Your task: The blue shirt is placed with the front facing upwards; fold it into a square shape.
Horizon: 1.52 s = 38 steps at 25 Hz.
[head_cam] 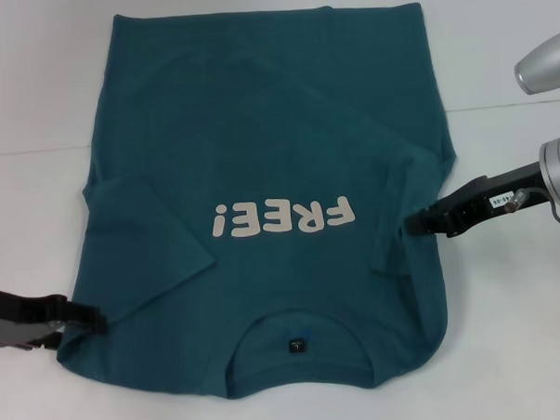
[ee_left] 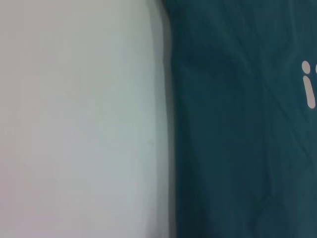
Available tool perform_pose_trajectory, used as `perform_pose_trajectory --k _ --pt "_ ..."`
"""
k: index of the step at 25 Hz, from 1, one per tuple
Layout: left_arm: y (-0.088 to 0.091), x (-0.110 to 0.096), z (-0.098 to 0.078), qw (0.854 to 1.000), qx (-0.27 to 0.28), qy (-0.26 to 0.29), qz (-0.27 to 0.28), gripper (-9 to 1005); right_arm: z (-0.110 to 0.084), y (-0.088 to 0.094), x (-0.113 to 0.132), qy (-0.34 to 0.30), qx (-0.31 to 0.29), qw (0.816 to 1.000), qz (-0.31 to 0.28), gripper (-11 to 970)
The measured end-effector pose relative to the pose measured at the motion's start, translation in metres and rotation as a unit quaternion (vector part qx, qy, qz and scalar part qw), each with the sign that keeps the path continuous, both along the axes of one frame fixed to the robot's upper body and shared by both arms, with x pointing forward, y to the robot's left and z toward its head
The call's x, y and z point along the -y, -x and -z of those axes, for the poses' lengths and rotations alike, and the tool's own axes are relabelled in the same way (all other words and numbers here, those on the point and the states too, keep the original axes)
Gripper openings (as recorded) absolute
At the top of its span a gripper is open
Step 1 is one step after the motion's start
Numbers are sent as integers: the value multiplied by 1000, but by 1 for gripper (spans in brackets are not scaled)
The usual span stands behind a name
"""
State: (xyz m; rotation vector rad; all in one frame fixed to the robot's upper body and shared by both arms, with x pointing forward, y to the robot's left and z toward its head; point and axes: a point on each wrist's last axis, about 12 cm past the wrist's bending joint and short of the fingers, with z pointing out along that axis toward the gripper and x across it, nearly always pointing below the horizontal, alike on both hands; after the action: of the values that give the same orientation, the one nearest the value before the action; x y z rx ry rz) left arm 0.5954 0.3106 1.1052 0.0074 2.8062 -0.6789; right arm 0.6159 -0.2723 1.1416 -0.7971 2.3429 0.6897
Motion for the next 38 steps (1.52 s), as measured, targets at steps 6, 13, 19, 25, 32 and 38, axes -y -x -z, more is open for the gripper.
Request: perform_pose_trajectory --k 6,13,19,25,32,38 --pt "-2 0 1 1000 0 -1 -1 723 0 0 0 0 0 1000 0 14" --pt "-4 3 1 1000 -2 -11 4 713 -1 -1 -1 0 2 1000 -1 14" --pt "-5 3 -1 1000 0 -12 5 600 -1 -1 -1 0 2 1000 -1 14" --pt "-5 2 -1 1000 1 -14 6 382 -1 -1 -1 0 2 1000 -1 14" --pt "-4 3 1 1000 -1 -23 10 107 -1 -1 -1 -1 1 1000 -1 14" --pt "-4 4 1 1000 1 -24 13 90 -1 0 -2 -2 1 1000 -2 15"
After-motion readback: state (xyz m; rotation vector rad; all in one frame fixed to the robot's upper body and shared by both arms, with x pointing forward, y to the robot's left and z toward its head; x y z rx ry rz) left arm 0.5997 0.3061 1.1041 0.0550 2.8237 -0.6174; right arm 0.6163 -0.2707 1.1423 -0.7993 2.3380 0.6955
